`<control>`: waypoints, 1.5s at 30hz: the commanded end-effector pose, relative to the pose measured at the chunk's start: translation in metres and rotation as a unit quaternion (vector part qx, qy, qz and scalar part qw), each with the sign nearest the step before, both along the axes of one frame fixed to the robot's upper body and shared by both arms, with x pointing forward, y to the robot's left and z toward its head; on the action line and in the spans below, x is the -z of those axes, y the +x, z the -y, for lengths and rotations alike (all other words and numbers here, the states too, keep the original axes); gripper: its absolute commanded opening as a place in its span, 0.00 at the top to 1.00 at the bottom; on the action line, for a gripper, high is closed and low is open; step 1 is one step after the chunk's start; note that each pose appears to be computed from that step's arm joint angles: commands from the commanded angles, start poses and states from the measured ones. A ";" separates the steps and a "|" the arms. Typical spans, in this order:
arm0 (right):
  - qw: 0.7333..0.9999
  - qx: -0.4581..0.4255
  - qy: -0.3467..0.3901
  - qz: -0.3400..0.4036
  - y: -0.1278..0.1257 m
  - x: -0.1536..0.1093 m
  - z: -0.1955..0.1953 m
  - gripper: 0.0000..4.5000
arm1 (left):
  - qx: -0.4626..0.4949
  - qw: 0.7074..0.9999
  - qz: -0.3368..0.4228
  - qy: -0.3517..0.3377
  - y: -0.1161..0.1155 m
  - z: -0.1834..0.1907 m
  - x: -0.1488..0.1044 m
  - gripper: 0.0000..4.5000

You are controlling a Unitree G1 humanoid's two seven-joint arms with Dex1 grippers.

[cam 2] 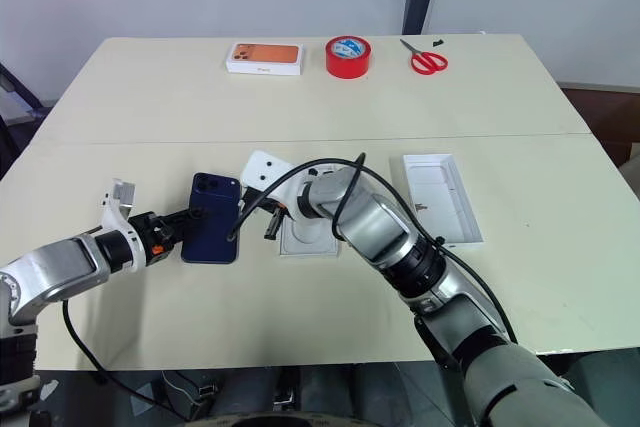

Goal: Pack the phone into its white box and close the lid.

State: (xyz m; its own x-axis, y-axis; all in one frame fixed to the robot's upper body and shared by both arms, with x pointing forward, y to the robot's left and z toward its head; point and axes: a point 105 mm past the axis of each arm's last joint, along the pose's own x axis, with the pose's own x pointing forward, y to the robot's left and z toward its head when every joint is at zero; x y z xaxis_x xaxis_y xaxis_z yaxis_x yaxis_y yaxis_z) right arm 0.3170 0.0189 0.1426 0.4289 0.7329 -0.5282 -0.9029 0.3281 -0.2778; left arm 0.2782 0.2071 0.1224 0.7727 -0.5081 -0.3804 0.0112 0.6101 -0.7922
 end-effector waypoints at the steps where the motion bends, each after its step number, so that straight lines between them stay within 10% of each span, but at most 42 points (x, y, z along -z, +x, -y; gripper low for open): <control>1: 0.999 0.003 0.036 0.020 -0.001 -0.024 0.010 1.00 | 0.006 0.999 0.026 -0.017 0.000 0.009 -0.012 0.73; 4: 0.998 0.018 0.046 0.024 0.003 -0.033 0.022 1.00 | 0.006 0.999 0.036 -0.024 0.002 0.013 -0.015 0.98; 14: 0.998 0.007 0.031 0.056 -0.009 -0.030 0.094 1.00 | 0.050 0.985 0.124 -0.108 0.014 0.069 -0.058 0.98; 32: 0.997 0.045 0.025 0.064 -0.001 -0.024 0.117 1.00 | 0.123 0.989 0.034 -0.073 0.020 0.140 -0.021 0.98; 41: 0.997 0.039 0.023 0.062 -0.003 -0.021 0.114 1.00 | 0.115 0.989 0.037 -0.090 0.023 0.141 -0.021 0.01; 45: 0.997 0.037 0.023 0.064 -0.003 -0.022 0.113 1.00 | 0.116 0.988 0.049 -0.088 0.025 0.142 -0.027 0.01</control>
State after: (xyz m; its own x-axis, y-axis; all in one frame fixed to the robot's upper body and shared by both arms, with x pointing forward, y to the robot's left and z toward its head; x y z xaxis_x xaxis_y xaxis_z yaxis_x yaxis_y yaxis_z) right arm 0.3162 -0.1002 0.1526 0.5451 0.6976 -0.4650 -0.8377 0.4298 -0.3371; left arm 0.3016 0.0653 0.1348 0.6427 -0.7243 -0.2495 0.1692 0.4518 -0.8759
